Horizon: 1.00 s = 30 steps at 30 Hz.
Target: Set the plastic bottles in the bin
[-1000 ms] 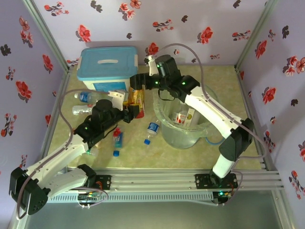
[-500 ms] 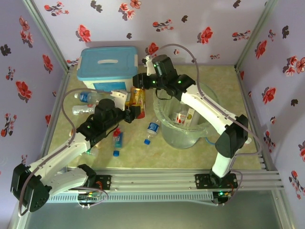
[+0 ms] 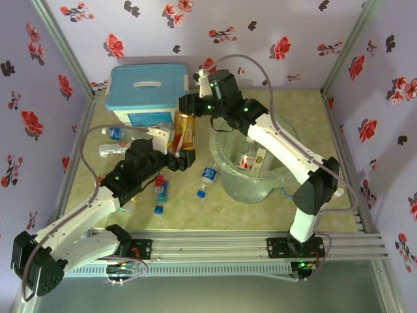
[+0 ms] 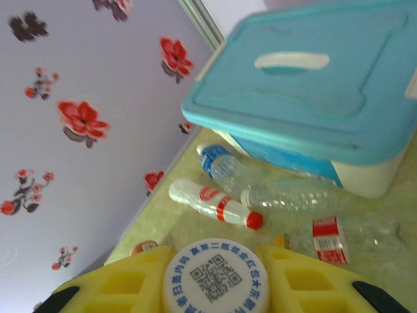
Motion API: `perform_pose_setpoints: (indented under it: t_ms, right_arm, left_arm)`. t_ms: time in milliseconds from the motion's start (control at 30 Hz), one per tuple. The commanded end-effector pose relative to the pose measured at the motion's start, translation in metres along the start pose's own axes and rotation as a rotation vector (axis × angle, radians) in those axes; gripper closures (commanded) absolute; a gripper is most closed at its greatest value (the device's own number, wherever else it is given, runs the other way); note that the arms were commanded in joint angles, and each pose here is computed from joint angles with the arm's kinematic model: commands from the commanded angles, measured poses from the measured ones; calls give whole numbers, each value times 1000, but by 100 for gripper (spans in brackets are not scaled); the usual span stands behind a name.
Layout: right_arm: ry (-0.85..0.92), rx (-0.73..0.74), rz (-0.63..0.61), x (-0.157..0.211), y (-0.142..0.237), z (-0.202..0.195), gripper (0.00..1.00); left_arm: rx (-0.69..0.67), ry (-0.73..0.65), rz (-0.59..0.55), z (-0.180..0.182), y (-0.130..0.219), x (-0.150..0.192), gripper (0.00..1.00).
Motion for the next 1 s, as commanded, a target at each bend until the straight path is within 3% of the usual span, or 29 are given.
perform_pose_setpoints:
  t_ms: [0,233,433,600,700,967]
  right_arm:
    - [74,-7,-166,-50,28,13,83]
    - [114,36,-342,-104,96,13,83]
    - [151,197,-429,-113,173,-5,85]
    - [105,370,-443,-90,234,-33,87]
    - [65,428,-411,-64,249,-46,89]
    - [-75,448,-251,10,228,-79,90]
  left_arm:
    - [4,39,-13,1,10,5,0]
    - [-33,97,64,9,10,24,0]
    - [-70,139,155,16,-12,42,0]
    - [-53,138,259,10,-34,65,0]
    - [-65,162,289,11,-45,76,0]
    - [-59,218,301,10,-60,92,0]
Point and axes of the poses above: each hand's point on the last joint's axis, 136 mm out from that joint toward the fingers, its own y axis back along the fingers, its own z axis along the line the jaws close on, x = y × z, the point moved 5 cm from there along y, back along the fingers, and after that the axes turned 6 degrees about y, right-handed, at the moved point
